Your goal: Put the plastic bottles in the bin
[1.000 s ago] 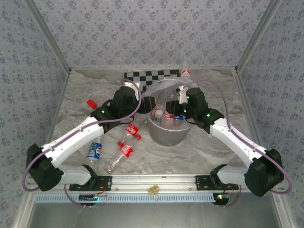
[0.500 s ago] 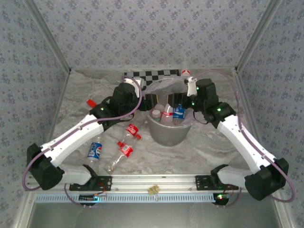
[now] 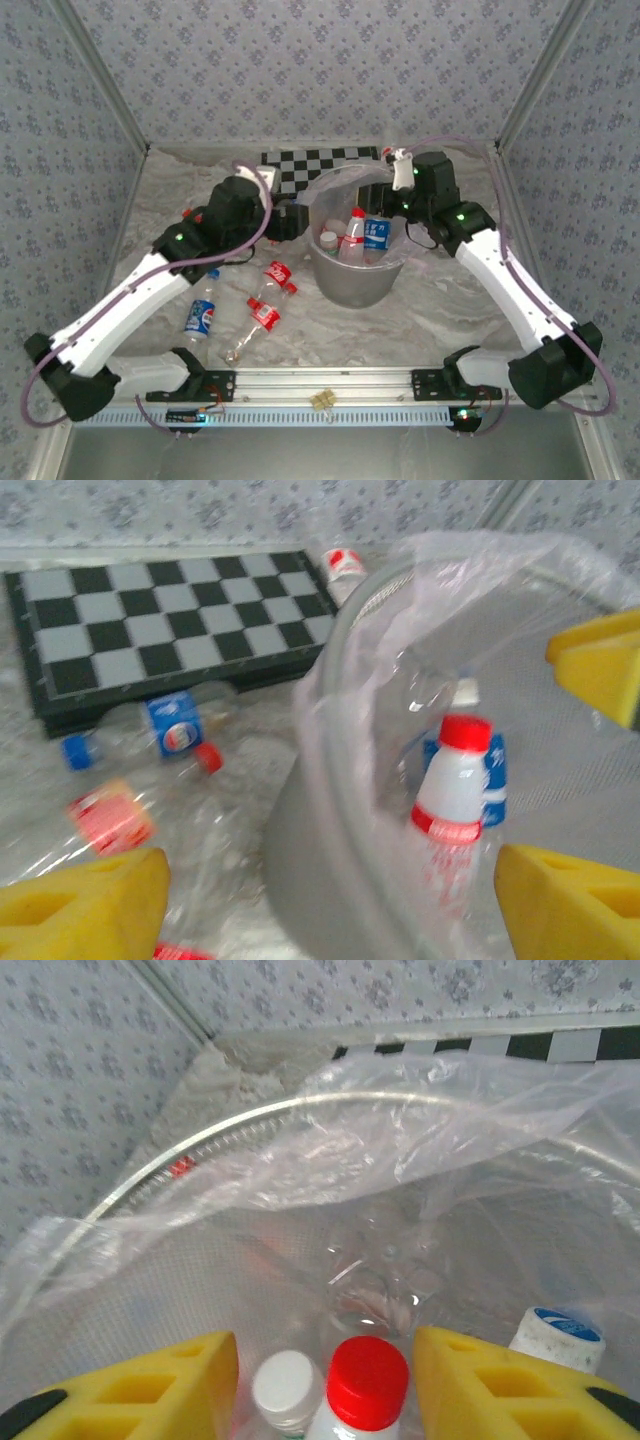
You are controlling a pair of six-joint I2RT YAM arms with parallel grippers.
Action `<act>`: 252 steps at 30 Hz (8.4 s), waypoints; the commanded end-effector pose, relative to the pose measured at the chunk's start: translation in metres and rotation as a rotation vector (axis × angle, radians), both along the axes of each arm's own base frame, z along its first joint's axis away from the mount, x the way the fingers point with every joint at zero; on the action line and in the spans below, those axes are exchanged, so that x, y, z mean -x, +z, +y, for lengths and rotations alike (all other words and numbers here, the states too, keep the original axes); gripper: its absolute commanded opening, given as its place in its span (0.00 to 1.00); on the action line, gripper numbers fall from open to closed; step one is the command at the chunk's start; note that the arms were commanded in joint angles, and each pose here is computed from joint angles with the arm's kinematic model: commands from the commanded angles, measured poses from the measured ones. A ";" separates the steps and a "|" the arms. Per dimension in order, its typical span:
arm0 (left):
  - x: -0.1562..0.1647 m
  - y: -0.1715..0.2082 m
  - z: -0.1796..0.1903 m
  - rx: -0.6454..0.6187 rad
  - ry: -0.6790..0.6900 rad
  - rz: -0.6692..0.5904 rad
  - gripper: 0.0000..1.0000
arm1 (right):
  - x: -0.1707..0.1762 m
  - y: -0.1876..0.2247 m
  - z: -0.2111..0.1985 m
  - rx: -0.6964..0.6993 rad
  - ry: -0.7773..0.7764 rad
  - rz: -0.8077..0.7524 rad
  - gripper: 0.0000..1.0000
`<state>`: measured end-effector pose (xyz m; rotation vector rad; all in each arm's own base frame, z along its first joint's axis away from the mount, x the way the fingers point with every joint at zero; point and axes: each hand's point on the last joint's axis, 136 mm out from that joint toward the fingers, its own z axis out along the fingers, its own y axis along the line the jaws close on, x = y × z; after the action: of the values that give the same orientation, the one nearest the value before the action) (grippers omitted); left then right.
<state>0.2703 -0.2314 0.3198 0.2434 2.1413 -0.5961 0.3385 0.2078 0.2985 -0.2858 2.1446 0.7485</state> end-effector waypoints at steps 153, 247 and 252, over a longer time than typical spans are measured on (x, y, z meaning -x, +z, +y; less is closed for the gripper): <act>0.034 0.043 0.029 0.157 -0.026 -0.210 0.68 | 0.016 0.161 0.146 -0.277 0.369 -0.191 0.26; -0.013 -0.035 -0.074 0.182 -0.134 0.060 0.71 | 0.040 0.019 0.002 0.150 0.003 -0.007 0.65; -0.014 -0.024 -0.071 0.178 -0.138 0.039 0.71 | 0.040 0.029 -0.014 0.189 -0.028 -0.009 0.65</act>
<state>0.2849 -0.3117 0.2797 0.2662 2.1298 -0.9097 0.3069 0.2091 0.3349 -0.3434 2.1450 0.5941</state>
